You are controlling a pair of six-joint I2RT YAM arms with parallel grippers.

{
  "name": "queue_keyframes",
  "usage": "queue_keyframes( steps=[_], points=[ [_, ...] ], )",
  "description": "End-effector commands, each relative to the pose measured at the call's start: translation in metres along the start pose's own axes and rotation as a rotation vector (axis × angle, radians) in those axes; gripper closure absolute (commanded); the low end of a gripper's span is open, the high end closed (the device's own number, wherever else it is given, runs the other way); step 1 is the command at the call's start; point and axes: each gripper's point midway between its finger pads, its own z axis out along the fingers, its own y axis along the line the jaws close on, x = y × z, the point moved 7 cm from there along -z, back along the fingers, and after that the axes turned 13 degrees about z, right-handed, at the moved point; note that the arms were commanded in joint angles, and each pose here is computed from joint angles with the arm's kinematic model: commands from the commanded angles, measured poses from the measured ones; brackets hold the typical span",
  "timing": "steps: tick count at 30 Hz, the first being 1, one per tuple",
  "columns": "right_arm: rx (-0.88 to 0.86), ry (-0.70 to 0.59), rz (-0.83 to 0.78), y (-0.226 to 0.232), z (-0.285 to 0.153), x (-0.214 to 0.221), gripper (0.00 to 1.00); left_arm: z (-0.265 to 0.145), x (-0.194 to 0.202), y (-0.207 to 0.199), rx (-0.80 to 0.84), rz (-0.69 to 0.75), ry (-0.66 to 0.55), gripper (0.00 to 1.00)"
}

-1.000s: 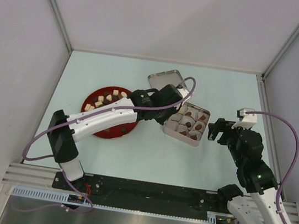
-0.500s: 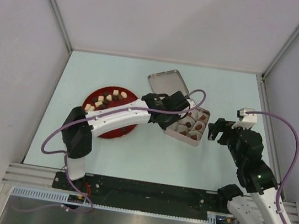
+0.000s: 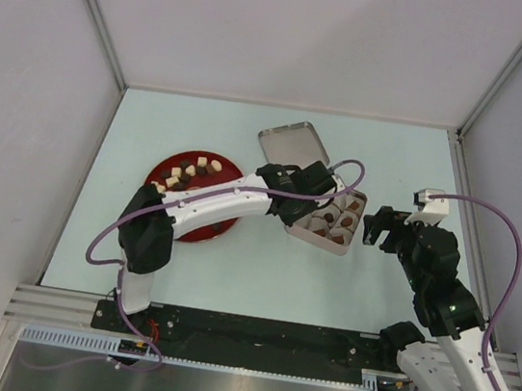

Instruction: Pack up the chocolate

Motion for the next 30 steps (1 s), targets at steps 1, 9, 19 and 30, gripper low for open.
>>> queue_keyframes(
  steps=[1, 9, 19, 30],
  points=[
    [0.0, -0.033, -0.005, 0.0009, 0.001, -0.0059, 0.14, -0.0085, -0.0127, 0.0103, -0.046, 0.008, -0.035, 0.89],
    [-0.001, -0.037, -0.003, 0.0007, 0.0006, -0.0068, 0.14, -0.006, -0.0135, 0.0116, -0.054, 0.014, -0.027, 0.81],
    [-0.004, -0.034, -0.003, 0.0013, 0.0004, -0.0062, 0.13, -0.0039, -0.0141, 0.0111, -0.051, 0.019, -0.02, 0.72],
    [-0.004, -0.031, -0.005, 0.0014, 0.001, -0.0057, 0.13, -0.0043, -0.0157, 0.0124, -0.061, 0.013, -0.027, 0.67]
  ],
)
